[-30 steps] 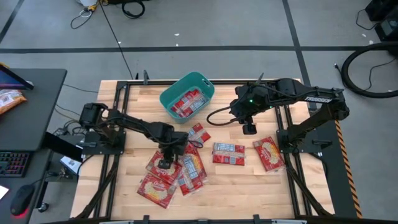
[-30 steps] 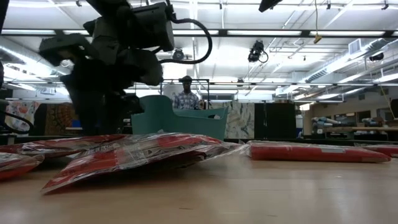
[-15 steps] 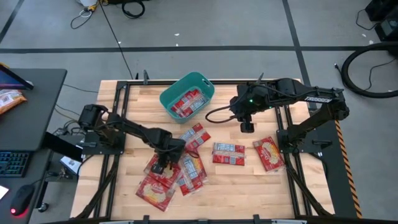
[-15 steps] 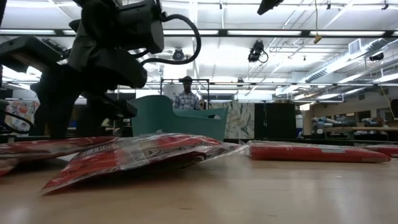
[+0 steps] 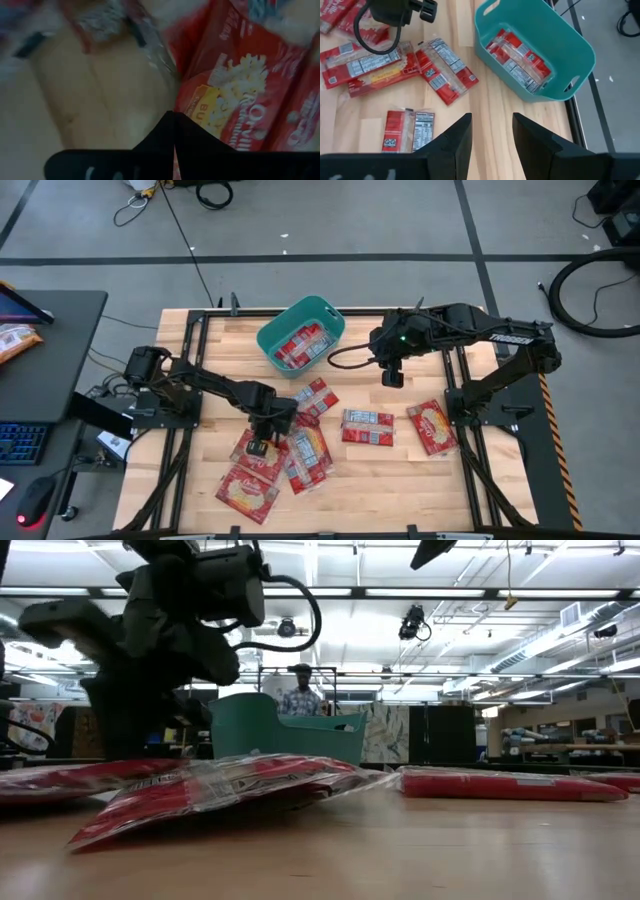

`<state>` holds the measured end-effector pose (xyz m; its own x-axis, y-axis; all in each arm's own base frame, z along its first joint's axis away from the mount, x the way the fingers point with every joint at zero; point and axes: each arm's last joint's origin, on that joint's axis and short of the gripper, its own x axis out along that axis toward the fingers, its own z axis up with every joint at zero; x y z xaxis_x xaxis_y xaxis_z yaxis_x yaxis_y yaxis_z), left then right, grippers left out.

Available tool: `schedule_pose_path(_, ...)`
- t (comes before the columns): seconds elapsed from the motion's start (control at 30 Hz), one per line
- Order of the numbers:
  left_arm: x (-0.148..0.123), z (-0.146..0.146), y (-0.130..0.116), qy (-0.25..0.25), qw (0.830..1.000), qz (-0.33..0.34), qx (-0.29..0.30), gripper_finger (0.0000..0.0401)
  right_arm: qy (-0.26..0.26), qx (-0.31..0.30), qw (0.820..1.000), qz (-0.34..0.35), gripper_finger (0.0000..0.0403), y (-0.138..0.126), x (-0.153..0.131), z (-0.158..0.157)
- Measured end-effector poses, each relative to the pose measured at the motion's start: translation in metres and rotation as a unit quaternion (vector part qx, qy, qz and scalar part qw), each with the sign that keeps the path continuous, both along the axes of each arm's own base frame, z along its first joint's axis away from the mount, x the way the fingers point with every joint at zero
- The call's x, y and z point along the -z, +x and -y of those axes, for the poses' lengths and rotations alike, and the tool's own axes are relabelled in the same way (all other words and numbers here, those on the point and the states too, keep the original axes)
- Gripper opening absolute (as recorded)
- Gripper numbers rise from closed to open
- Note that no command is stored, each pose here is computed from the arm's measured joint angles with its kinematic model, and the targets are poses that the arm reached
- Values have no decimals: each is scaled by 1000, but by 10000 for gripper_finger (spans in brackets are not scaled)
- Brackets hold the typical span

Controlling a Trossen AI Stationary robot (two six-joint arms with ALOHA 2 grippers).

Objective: Sort popcorn bags into baskets
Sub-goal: Put the red popcorn bag into the blue bin

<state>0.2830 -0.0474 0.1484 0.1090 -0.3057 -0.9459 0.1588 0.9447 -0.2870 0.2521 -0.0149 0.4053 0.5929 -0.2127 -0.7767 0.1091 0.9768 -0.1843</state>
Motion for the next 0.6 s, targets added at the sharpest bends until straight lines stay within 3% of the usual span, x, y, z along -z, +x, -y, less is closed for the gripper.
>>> schedule_pose_path(0.37,-56,-19,-13,-36,988,70,-135,2,-34,-12,999,-3,146,0,-1,16)
schedule_pose_path(0.5,-75,-23,-16,-65,973,108,-195,2,-37,-10,999,-5,146,0,-1,20)
schedule_pose_path(0.6,-91,-27,-10,-101,951,170,-238,1,-42,-17,999,-7,146,0,-1,22)
